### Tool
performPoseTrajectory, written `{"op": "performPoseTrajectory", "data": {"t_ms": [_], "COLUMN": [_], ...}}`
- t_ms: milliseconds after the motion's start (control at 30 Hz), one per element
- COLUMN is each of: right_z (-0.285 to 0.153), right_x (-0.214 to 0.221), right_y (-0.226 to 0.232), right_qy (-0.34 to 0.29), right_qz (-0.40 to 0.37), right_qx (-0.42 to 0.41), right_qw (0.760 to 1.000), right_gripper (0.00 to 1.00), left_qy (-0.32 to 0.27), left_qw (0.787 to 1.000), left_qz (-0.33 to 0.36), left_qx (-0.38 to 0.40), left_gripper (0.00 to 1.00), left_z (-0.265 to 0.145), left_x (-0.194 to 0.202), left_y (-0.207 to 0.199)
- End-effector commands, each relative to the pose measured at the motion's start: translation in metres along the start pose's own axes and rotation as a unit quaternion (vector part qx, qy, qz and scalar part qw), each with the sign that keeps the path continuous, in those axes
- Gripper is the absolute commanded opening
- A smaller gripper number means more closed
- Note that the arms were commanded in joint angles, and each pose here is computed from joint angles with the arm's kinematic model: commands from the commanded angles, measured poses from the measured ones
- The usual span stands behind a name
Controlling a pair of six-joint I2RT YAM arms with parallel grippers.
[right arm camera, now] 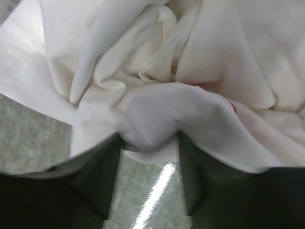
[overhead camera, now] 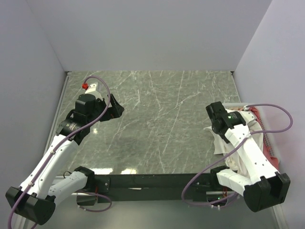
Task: Fold and stack the t-shirts
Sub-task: Grab the tshirt from the pile
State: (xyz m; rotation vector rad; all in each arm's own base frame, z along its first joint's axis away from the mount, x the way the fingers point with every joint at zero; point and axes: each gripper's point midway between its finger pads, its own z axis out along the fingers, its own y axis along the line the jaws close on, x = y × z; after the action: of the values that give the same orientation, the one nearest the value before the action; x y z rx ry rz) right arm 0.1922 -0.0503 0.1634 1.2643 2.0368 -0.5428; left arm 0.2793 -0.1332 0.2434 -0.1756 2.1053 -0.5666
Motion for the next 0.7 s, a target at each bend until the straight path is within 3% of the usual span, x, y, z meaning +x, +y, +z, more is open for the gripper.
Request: {"op": "performPoseTrajectory", "data": {"t_ms": [0,33,67,100,133,233,300,333,433,567,633,667], "right_z": [-0.003,-0.006,-0.008,-0.014,-0.018,-0.040,-0.070,-0.084,-0.154,-0.225,-0.244,-0.268], "right_x": [-0.031,-0.034,-0.038,-0.045,-0.050,-0.067,-0.076,-0.082,-0.117,-0.160,-0.162,-0.154], "right_y": [0.009,0.011,0.013,0.017,0.019,0.034,0.063,0.073,0.103,0.136,0.164,0.175], "right_qy": [-0.051,-0.052,-0.056,-0.059,-0.060,-0.053,-0.035,-0.046,-0.071,-0.084,-0.091,-0.087], "right_qz": [0.038,0.037,0.031,0.036,0.036,0.024,-0.008,-0.055,-0.023,-0.042,-0.068,-0.087], "right_qx": [0.004,-0.001,-0.006,-0.017,-0.024,-0.079,-0.192,-0.244,-0.413,-0.488,-0.502,-0.528], "right_qw": [0.998,0.998,0.998,0.997,0.997,0.995,0.981,0.967,0.908,0.868,0.857,0.840], "right_gripper": [0.47,0.36,0.16,0.05,0.00,0.00,0.00,0.00,0.00,0.00,0.00,0.00], "left_qy": [-0.012,-0.011,-0.010,-0.011,-0.010,-0.010,-0.012,-0.014,-0.020,-0.036,-0.051,-0.049], "left_qw": [1.000,1.000,1.000,1.000,1.000,1.000,1.000,1.000,1.000,0.999,0.998,0.998], "left_qz": [-0.005,-0.006,-0.007,-0.007,-0.007,-0.011,-0.013,-0.016,-0.020,-0.027,-0.029,-0.031], "left_qx": [0.001,0.001,0.000,0.001,0.000,0.000,0.002,0.003,0.009,0.015,0.025,0.020], "left_gripper": [0.99,0.99,0.99,0.99,0.99,1.00,1.00,0.99,0.99,0.98,0.98,0.98], "left_z": [-0.001,-0.001,0.000,0.000,0.001,0.000,0.000,-0.001,-0.003,-0.009,-0.015,-0.015], "left_x": [-0.005,-0.005,-0.005,-0.006,-0.006,-0.007,-0.010,-0.012,-0.020,-0.038,-0.053,-0.055], "left_y": [-0.001,-0.001,-0.001,-0.002,-0.001,-0.002,-0.004,-0.006,-0.012,-0.021,-0.030,-0.029]}}
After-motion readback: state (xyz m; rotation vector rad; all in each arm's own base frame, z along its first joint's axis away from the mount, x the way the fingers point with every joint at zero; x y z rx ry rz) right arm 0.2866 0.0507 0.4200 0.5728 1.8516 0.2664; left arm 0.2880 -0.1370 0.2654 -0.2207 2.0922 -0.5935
